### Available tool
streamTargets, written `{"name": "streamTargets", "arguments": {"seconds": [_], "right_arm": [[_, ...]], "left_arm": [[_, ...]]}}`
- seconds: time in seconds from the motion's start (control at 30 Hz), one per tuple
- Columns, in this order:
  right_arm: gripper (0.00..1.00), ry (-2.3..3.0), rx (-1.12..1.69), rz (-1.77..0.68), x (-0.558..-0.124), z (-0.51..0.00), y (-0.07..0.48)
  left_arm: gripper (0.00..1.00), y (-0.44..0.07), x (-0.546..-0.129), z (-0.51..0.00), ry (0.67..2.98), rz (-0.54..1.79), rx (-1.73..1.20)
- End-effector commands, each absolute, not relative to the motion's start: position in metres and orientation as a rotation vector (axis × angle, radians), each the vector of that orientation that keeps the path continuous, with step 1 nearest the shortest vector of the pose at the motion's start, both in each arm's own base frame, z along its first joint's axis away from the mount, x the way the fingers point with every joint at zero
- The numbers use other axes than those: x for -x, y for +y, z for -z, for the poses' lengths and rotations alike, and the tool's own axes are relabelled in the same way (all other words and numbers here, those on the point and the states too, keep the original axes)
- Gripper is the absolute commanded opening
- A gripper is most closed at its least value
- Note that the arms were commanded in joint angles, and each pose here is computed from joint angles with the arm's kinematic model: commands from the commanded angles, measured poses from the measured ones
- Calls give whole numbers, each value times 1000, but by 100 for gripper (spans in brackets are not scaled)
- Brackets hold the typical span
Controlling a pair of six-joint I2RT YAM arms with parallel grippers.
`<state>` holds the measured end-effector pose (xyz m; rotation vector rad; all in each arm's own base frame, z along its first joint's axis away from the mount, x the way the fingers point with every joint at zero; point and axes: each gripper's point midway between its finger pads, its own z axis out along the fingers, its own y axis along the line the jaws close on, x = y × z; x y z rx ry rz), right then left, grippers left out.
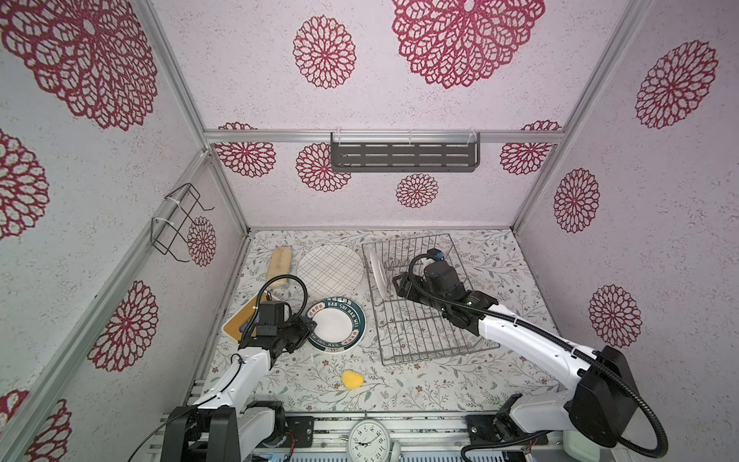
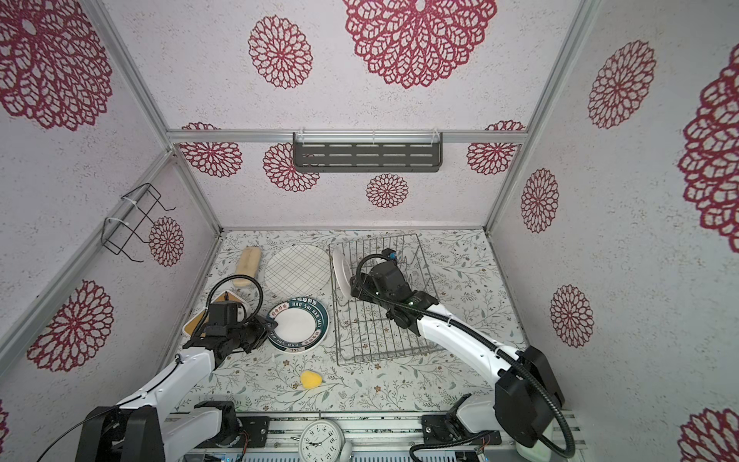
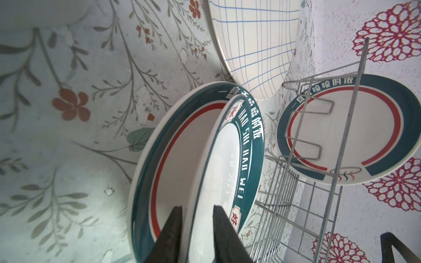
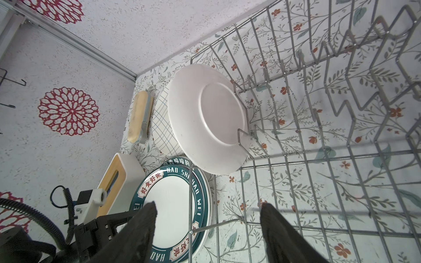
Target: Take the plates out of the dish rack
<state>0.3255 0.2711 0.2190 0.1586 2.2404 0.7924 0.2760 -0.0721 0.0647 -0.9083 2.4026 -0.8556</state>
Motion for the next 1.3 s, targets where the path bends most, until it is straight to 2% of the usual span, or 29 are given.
{"name": "streamTargets", "arguments": {"seconds": [0.0,0.33,0.7,1.13,1.27], "right_arm": [[75,2203,-132,-742,-333,-233,271],[77,2237,-38,-515,-345,-230,277],[80,2267,77,-235,-361,-217,297],[81,2273,150,-100,-376,-208,311],[77,2272,178,-39,-382,-205,316]], "left_arm": [[31,-68,-281,-72,2402,818,877],[52,-63,-279,-73,2426,762,868],[66,-65,-279,-74,2470,739,849],[74,-68,-282,-75,2525,673,805],[74,-65,-283,-83,2495,656,802]]}}
